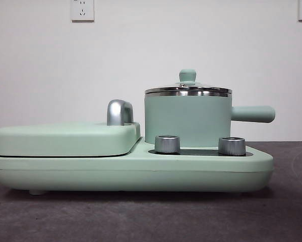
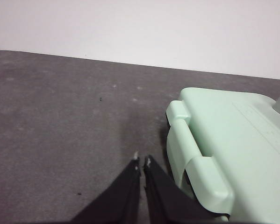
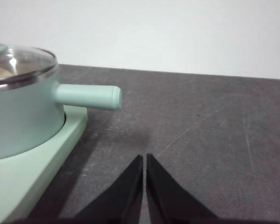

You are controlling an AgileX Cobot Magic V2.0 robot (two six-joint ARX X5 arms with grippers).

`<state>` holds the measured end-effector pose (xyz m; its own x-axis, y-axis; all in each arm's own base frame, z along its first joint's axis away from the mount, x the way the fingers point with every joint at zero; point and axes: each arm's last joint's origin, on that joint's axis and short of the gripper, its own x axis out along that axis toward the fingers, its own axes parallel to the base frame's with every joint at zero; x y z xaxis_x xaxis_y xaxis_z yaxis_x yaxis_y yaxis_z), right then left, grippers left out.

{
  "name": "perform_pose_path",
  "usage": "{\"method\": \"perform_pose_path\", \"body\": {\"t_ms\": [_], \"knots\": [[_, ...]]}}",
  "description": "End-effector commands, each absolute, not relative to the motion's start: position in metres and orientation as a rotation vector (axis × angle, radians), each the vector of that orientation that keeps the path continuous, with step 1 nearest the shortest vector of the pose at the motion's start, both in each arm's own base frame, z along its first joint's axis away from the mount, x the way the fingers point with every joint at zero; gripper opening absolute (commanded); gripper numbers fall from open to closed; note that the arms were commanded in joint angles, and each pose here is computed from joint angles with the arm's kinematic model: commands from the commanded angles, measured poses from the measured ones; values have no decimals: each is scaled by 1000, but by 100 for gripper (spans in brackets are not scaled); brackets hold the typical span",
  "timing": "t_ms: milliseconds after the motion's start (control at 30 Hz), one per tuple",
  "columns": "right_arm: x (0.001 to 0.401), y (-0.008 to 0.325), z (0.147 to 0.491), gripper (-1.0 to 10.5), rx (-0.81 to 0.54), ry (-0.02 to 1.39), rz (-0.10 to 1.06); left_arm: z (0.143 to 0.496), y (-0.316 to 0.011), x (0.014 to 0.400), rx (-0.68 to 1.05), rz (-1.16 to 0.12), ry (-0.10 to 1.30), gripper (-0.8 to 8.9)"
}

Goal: Put the buns in a small steamer

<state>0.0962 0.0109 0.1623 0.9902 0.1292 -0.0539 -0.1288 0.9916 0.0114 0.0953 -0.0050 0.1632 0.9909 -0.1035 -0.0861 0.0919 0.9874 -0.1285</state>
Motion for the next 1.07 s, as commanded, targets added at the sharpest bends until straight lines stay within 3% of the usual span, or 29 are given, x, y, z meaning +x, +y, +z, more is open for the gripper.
{"method": "perform_pose_path", "body": {"t_ms": [33, 1067], "knots": [[97, 11, 163, 10, 24, 33, 127, 157, -5, 97, -120, -93, 102, 20], [97, 11, 163, 10, 29, 32, 132, 157, -5, 97, -120, -93, 102, 20]]}}
